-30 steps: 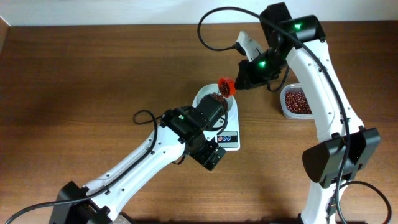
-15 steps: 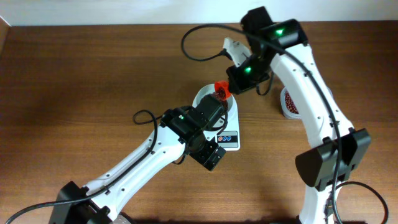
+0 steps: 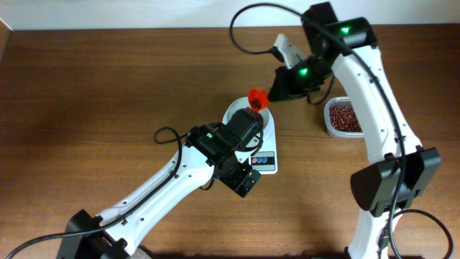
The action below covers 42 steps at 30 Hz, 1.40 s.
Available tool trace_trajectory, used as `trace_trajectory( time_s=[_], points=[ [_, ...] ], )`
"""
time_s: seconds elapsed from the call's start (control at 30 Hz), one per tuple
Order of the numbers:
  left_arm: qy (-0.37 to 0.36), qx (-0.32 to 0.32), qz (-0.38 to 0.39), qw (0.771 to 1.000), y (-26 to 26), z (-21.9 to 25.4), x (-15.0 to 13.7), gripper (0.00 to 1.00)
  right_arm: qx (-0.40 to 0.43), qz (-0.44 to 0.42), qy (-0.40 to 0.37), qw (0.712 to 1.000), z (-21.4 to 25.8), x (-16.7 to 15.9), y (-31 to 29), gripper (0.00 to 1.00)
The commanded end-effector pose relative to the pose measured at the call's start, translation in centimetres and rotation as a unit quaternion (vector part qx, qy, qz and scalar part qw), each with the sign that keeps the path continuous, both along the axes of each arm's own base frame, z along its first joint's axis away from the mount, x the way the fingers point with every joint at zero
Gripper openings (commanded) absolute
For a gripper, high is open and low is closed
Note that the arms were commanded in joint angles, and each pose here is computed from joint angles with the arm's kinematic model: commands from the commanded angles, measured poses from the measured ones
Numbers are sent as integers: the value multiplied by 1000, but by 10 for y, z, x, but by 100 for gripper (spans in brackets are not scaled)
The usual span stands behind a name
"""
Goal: Scoop item into bowl and weigh 50g on scale
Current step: 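Tilt the scoop gradually with the right gripper, trickling beans into the bowl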
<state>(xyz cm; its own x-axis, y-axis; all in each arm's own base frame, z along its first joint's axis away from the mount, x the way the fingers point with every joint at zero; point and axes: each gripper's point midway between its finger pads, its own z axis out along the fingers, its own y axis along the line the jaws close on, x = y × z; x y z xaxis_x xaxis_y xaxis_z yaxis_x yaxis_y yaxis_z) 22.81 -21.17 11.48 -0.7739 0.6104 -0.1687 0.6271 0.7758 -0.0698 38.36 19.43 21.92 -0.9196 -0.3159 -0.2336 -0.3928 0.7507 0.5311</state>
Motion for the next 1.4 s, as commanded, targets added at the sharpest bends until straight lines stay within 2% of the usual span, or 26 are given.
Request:
trace_trajectory(
  time_s=[0.0,0.9,1.13,1.37],
  points=[
    [-11,-3,-6,1000,3,5,0,99,39,11,-5,999,14,-1,8,4],
    [-11,-3,-6,1000,3,5,0,99,39,23,-25,999,13,3,8,4],
    [-11,-3,-6,1000,3,5,0,99,11,17,-29,999,7,6,0,4],
    [-11,-3,-6,1000,3,5,0,99,1,24,-7,1000,5,-8,12,4]
  ],
)
